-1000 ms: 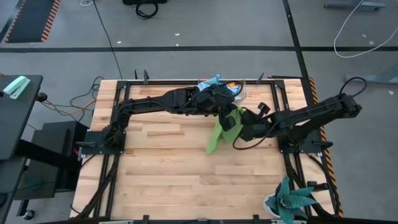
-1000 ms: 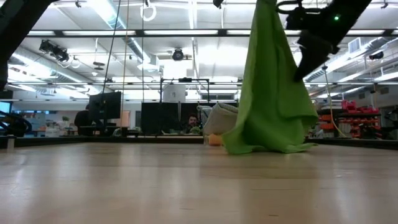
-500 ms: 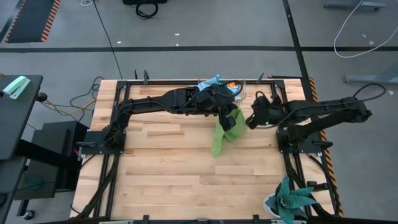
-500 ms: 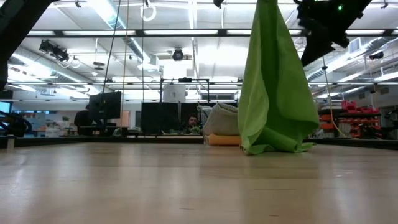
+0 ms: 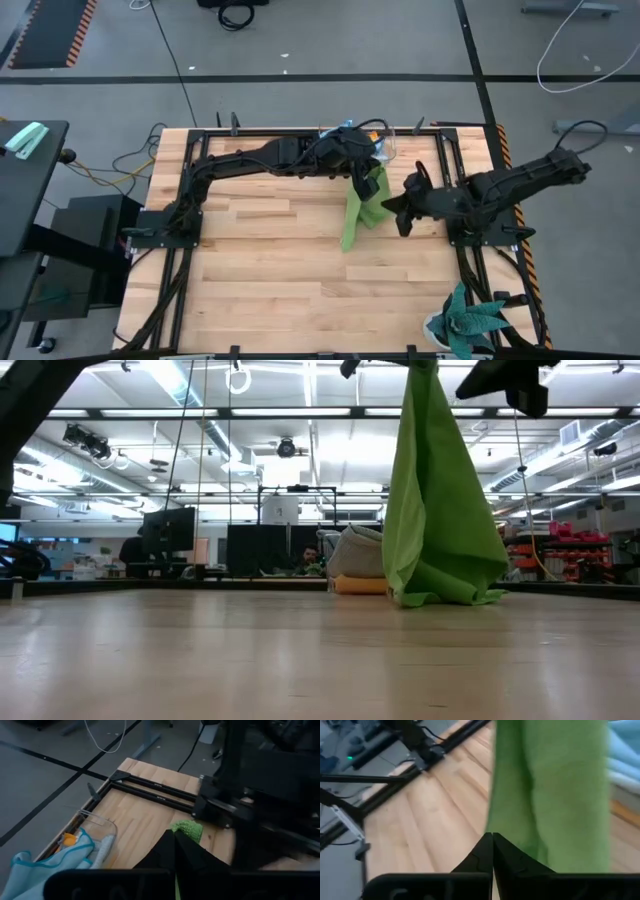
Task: Fold microfiber towels
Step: Fold the green microfiber cloth
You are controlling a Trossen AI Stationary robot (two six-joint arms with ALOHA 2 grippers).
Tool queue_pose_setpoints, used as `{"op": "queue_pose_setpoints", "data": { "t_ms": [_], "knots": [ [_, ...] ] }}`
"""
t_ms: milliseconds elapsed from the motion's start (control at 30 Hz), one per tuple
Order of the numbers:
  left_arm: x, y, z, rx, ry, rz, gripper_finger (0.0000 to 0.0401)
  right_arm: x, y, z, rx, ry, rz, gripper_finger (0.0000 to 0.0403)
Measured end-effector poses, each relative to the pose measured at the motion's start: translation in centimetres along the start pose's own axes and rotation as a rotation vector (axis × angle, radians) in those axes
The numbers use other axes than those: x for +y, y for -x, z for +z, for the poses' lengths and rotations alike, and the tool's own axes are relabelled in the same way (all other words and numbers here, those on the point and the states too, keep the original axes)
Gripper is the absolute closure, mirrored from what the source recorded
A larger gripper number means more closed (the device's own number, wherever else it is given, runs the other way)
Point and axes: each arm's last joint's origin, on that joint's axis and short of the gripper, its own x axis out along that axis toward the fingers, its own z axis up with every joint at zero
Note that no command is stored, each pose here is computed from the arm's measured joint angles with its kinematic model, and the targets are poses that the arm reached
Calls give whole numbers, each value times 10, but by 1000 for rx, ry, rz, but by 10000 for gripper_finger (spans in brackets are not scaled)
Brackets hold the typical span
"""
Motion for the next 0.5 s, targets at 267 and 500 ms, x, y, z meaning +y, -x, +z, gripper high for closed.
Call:
{"op": "queue_pose_setpoints", "data": {
  "t_ms": [267,500],
  "knots": [
    [0,-1,8,-65,22,-57,398,8,-32,-6,10,19,-92,398],
    [4,-2,9,-74,28,-54,398,6,-71,-7,-12,96,-226,400]
  ]
}}
